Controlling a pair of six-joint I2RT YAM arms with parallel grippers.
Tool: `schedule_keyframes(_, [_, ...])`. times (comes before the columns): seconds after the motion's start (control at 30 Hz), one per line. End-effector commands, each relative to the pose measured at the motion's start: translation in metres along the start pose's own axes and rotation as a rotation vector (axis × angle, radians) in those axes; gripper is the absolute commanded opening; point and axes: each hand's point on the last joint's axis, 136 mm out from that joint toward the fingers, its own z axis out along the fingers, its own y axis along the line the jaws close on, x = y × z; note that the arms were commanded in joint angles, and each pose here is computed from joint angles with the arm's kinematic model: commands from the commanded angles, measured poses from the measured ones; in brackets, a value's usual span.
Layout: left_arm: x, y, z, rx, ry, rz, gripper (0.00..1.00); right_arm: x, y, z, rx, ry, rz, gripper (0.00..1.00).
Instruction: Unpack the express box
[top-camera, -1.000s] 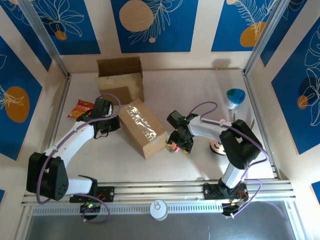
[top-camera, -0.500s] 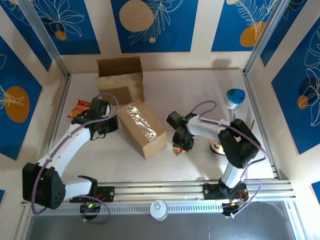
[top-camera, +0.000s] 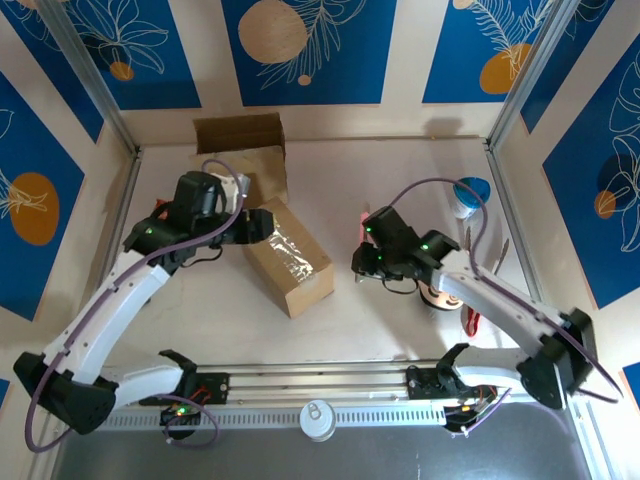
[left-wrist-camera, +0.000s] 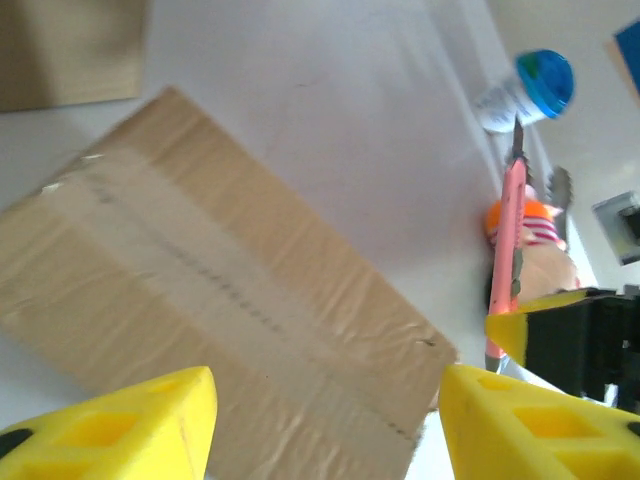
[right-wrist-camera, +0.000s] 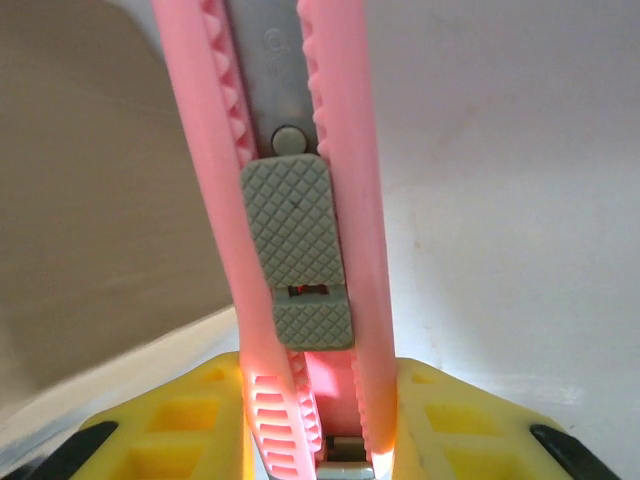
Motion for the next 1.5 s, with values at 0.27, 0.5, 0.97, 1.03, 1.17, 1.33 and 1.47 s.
schedule_keyframes(0.27, [-0.023,-0.121,0.047,0.335,0.010,0.095,0.72,0.012,0.068,-0.062,-0.240,-0.033,-0.362,0.19])
schedule_keyframes(0.5, [-0.011,-0.122,0.062,0.344,0.029,0.070,0.71,0.010,0.079,-0.063,-0.277,-0.038,-0.374,0.18])
schedule_keyframes(0.97, [-0.002,-0.117,0.072,0.327,0.050,0.052,0.09,-0.001,0.102,-0.074,-0.356,-0.077,-0.387,0.16])
schedule_keyframes(1.03, [-0.003,-0.114,0.070,0.315,0.036,0.051,0.00,-0.001,0.102,-0.075,-0.366,-0.076,-0.387,0.16])
schedule_keyframes(1.17, [-0.008,-0.115,0.063,0.325,-0.003,0.057,0.00,-0.001,0.109,-0.081,-0.454,-0.078,-0.385,0.37])
schedule_keyframes(1.33, [-0.016,-0.143,0.038,0.481,-0.049,0.091,0.00,-0.013,0.117,-0.109,-0.737,-0.133,-0.365,0.76])
schedule_keyframes(1.47, [-0.025,-0.173,0.008,0.666,-0.103,0.094,0.00,-0.021,0.118,-0.135,-0.955,-0.176,-0.355,0.85])
